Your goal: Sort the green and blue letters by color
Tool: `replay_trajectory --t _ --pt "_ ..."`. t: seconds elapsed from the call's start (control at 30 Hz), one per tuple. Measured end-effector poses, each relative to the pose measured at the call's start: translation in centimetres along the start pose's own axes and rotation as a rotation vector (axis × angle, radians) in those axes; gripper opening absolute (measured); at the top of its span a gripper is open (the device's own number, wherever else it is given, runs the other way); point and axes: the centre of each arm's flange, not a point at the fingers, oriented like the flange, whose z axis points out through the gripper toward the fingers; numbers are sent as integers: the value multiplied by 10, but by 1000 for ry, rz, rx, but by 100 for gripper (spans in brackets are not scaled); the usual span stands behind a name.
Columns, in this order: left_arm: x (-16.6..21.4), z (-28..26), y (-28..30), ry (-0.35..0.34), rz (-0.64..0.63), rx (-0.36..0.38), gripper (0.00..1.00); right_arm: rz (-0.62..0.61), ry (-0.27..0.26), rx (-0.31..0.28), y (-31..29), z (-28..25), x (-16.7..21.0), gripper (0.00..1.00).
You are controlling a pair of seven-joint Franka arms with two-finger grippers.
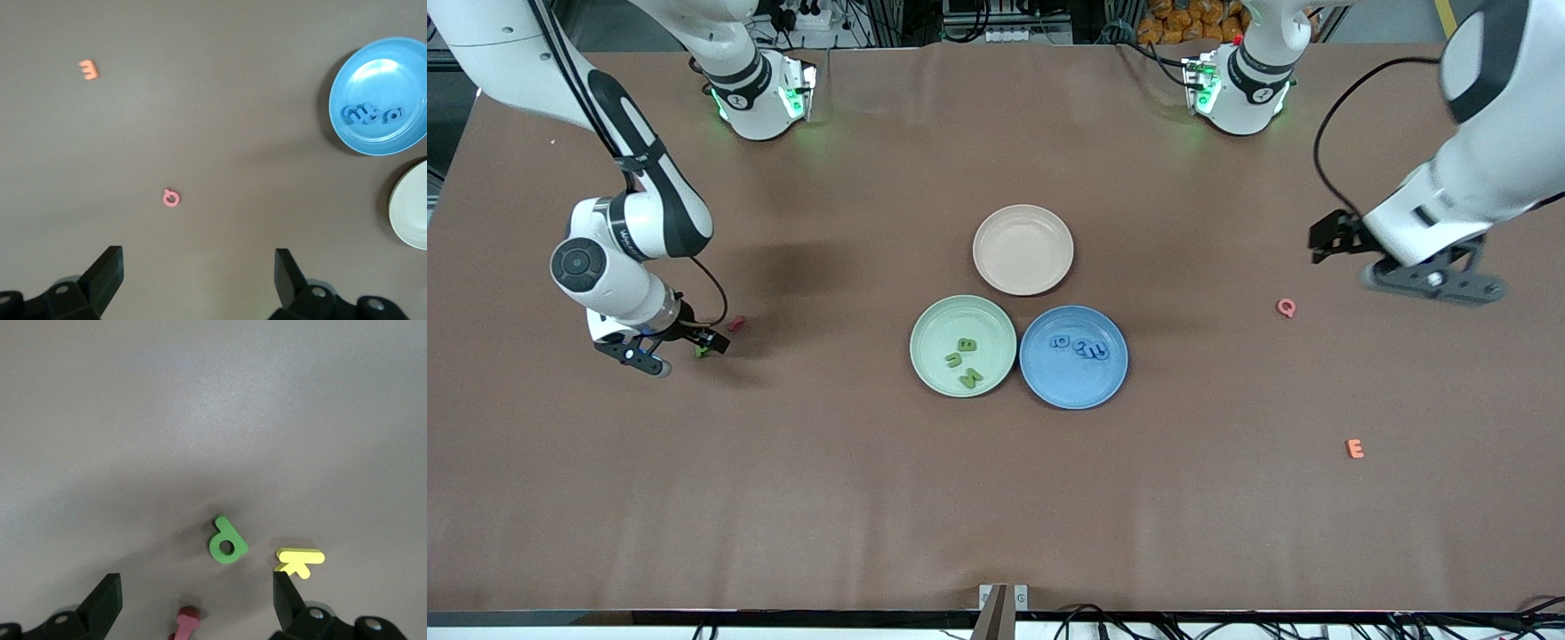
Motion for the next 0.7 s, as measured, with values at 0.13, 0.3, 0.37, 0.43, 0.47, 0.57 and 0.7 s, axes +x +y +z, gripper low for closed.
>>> replay_trajectory --t 0.13,0.3,0.37,0.43,0.47,0.57,0.7 --pt "-10 -14 -26 22 -15 5 100 -4 3 -4 3 2 0 77" --pt "-13 -16 -30 4 63 52 100 -6 6 -10 8 4 1 77" --pt "-12 -17 -24 4 77 58 100 -7 8 -11 10 5 2 77" --pt "-12 -19 -20 7 84 59 100 -8 13 -11 11 6 2 77" --pt "-12 -20 -19 9 85 55 100 -10 15 -11 12 7 3 77" --pt "-11 -24 -21 23 60 17 100 -11 27 -9 15 11 5 77" --pt "-12 -33 -30 48 14 -28 100 -9 30 -7 19 16 6 74"
